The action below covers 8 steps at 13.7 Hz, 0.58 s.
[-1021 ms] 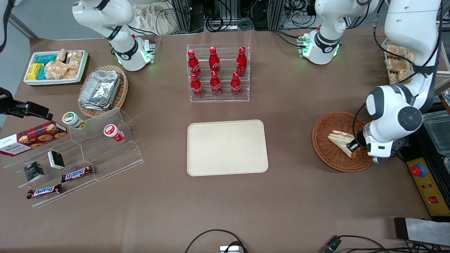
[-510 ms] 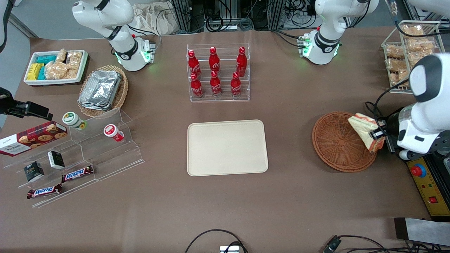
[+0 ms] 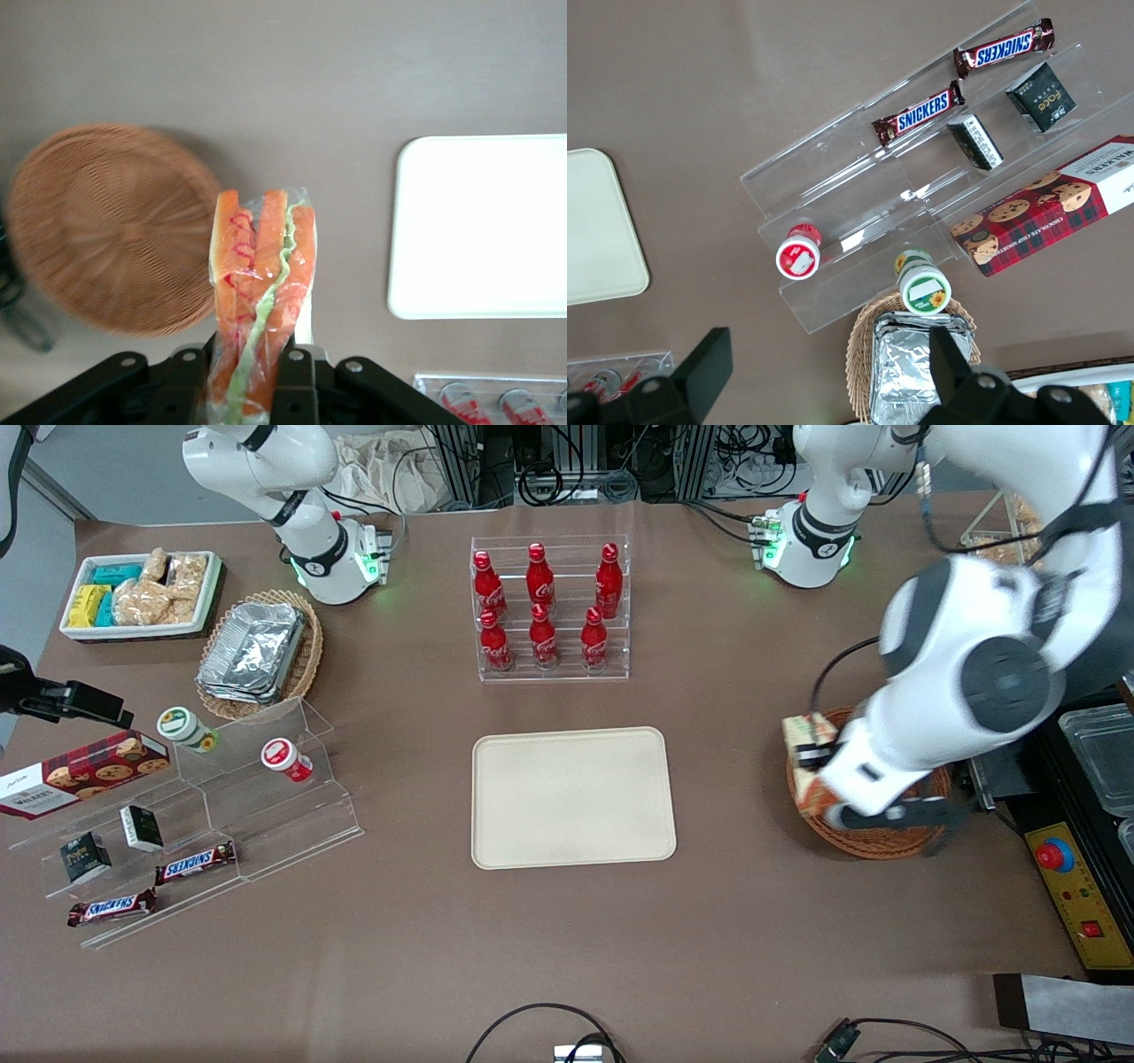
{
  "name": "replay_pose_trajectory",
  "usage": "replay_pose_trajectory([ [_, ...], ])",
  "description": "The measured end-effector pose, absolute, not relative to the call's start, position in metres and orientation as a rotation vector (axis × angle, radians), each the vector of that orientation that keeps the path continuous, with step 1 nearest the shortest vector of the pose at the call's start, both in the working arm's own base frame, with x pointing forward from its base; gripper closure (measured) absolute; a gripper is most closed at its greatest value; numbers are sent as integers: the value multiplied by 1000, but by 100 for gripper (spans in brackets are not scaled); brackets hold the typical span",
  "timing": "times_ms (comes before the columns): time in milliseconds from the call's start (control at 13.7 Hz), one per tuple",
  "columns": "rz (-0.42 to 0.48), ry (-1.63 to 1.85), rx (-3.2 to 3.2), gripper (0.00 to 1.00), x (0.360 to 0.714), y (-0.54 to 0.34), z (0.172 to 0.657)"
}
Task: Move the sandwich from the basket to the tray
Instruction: 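Carry the held sandwich with the left gripper over the beige tray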
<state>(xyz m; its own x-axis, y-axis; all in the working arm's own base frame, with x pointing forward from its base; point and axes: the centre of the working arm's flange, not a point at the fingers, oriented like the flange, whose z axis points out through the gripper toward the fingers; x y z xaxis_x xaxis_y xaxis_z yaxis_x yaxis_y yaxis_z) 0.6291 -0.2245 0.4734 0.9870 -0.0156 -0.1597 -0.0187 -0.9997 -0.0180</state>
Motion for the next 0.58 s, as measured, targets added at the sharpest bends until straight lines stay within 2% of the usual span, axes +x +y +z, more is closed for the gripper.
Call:
replay_pose_trajectory([
  [292,237,153,-3182,80,638,-308,390],
  [438,259,139,-3186,80,633,-337,353],
  [583,245,90,-3194,80,623,-370,326],
])
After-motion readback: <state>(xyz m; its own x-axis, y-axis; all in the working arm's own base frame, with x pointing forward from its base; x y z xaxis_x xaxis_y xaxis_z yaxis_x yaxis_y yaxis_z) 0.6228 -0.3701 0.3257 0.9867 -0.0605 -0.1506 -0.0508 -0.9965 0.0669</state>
